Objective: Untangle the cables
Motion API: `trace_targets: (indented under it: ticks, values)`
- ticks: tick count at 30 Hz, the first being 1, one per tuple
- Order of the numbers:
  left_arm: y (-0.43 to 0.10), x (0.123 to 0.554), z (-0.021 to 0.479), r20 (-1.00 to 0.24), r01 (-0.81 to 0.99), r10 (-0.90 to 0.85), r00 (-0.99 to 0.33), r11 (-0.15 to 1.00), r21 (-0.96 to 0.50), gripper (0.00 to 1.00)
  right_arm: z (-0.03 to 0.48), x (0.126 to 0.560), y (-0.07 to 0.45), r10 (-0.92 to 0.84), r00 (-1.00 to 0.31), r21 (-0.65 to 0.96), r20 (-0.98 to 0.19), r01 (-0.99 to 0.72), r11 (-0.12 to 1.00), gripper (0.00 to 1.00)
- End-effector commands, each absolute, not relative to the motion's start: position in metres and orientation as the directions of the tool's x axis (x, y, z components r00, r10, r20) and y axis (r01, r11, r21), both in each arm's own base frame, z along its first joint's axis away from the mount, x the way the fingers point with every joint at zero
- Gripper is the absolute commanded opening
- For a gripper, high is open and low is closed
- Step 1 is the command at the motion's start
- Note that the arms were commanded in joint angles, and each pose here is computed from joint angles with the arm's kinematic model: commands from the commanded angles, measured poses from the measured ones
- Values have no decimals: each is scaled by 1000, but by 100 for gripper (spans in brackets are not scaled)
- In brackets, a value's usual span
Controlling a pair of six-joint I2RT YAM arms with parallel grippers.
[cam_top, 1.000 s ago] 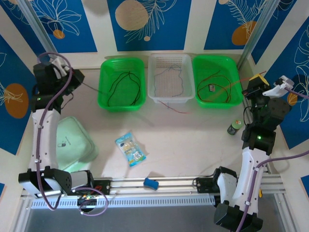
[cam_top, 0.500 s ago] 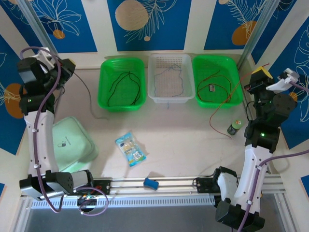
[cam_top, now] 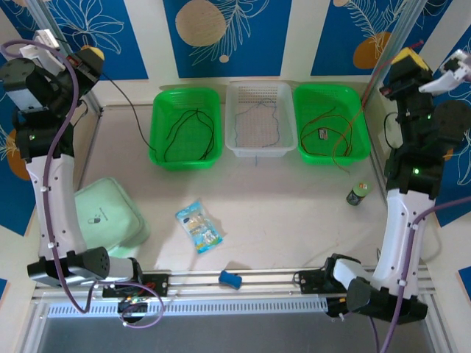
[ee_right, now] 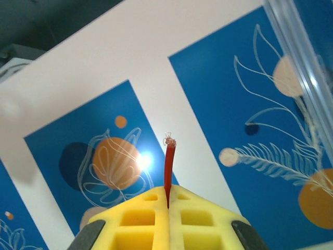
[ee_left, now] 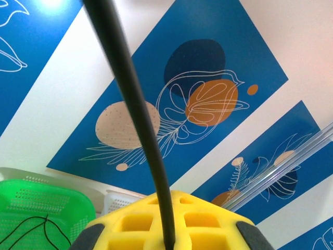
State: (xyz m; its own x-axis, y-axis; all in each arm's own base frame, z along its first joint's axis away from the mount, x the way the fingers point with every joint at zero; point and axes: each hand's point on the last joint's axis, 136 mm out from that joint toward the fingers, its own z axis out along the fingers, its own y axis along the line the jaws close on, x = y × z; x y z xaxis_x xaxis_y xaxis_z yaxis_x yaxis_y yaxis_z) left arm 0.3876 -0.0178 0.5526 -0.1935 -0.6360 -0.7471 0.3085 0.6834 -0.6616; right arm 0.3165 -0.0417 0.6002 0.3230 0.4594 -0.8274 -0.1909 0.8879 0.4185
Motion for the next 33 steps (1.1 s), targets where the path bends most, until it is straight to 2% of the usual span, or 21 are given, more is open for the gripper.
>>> trace_targets:
  ticks: [1, 16, 33]
  values:
    - [-26, 388, 563, -750, 350, -633, -191, 670, -654, 0, 636, 317, -44, 417, 408, 371, -812, -191, 909, 0]
    - [-34, 407, 562, -743, 353, -629, -228, 658, -665, 0, 697, 390, -64, 373, 462, 328, -805, -178, 928, 0]
    - [-51, 410, 553, -747, 359, -608, -268, 656, -663, 0, 629, 486, -108, 400, 342, 396, -850, -83, 914, 0]
